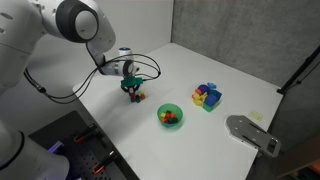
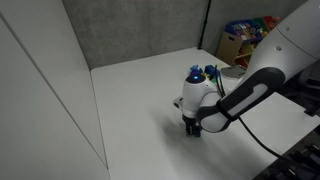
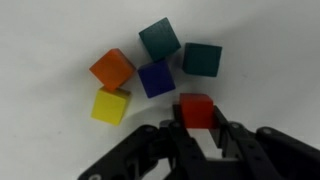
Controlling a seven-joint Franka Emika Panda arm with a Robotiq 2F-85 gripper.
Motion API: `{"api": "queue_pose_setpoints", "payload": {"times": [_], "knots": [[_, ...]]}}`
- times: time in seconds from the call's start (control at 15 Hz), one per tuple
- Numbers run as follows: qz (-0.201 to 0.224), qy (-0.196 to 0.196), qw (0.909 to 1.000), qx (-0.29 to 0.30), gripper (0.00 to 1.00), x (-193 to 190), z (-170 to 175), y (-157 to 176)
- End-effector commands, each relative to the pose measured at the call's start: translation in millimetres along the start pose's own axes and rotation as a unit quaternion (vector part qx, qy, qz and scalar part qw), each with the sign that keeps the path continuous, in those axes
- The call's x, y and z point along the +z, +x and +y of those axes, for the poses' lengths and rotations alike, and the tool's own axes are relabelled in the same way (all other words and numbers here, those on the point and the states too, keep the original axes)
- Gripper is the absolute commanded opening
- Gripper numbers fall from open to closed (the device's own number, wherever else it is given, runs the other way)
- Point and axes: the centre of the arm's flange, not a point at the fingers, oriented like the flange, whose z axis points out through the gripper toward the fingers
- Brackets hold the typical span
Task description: Put the small orange block in the green bowl
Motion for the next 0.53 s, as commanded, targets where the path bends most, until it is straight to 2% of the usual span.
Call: {"api": "queue_pose_setpoints", "payload": {"times": [0.0,0.2,0.47], "knots": [[-0.003,-0.023,0.9992,0.034,0.1,-29.1,21.5,4.9],[-0.006,-0.032,0.9973,0.067,0.1,-55.3,42.8,4.6],[-0.045,-0.035,0.9899,0.13,0.1,-84.1,74.3,-11.4]]}}
